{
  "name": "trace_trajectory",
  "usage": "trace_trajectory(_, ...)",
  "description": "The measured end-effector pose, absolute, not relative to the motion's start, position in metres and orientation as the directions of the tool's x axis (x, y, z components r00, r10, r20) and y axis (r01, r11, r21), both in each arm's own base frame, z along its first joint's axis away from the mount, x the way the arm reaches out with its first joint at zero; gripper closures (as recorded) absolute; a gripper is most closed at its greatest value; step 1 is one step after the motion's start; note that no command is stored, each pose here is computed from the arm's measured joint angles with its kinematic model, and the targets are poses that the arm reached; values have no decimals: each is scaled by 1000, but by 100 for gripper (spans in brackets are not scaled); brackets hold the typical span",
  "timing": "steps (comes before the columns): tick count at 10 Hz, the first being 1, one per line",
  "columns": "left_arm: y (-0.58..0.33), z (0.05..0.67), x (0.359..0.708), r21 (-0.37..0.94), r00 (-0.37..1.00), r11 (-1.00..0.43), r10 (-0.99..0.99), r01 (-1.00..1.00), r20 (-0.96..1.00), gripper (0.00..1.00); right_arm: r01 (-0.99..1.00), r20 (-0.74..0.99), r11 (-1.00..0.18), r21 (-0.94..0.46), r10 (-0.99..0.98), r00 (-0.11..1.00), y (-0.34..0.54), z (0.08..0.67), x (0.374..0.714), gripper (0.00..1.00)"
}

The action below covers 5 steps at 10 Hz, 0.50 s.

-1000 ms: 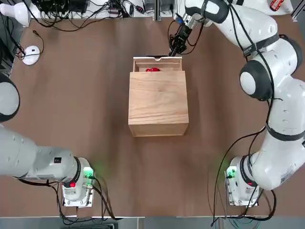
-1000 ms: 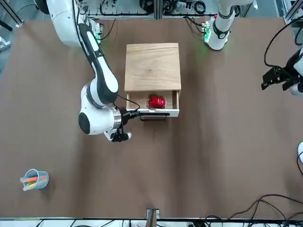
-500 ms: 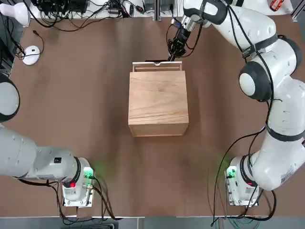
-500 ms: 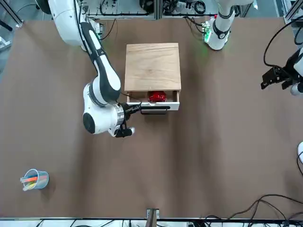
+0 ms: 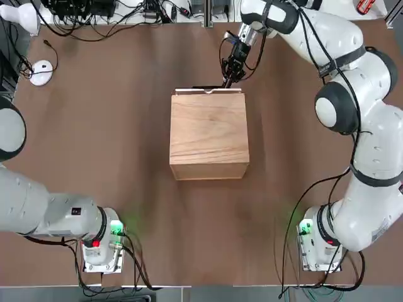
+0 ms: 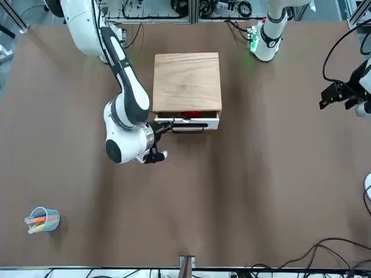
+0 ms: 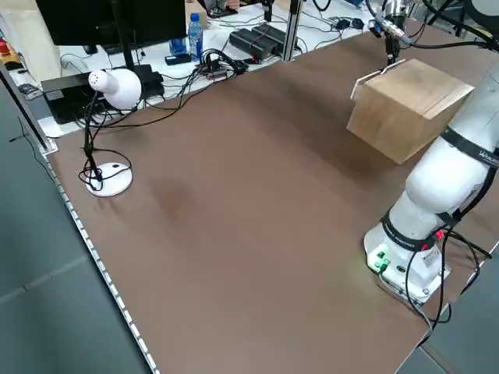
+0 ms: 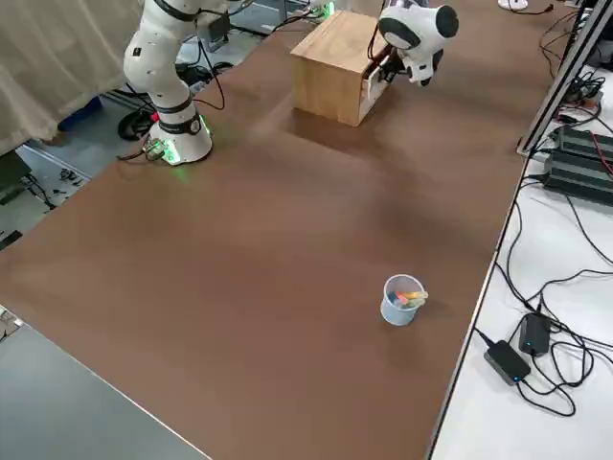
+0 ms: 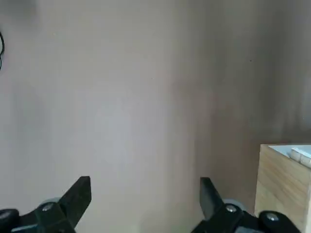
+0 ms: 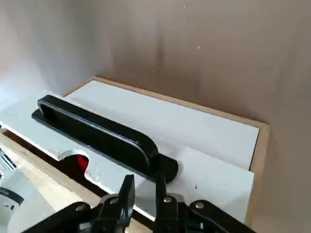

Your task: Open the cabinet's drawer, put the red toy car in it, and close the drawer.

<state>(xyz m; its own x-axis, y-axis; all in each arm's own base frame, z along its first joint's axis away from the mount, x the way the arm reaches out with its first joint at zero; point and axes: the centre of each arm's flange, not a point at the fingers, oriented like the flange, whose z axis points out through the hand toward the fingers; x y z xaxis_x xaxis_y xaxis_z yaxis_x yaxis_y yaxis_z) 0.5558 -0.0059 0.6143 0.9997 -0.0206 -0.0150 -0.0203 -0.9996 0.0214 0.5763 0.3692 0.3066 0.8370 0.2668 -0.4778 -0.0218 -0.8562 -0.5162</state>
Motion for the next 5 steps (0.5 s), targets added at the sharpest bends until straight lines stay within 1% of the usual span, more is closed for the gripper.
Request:
trace_trajectory(3, -6, 614, 556, 21, 1000, -1000, -21, -20, -15, 1, -12, -518, -860, -511, 297, 802, 376, 304, 564, 76)
trace_trajectory(5, -6, 614, 556, 21, 1000, -1000, -21, -20, -15, 1, -10, -524, -860, -510, 301, 796, 377, 304, 562, 76)
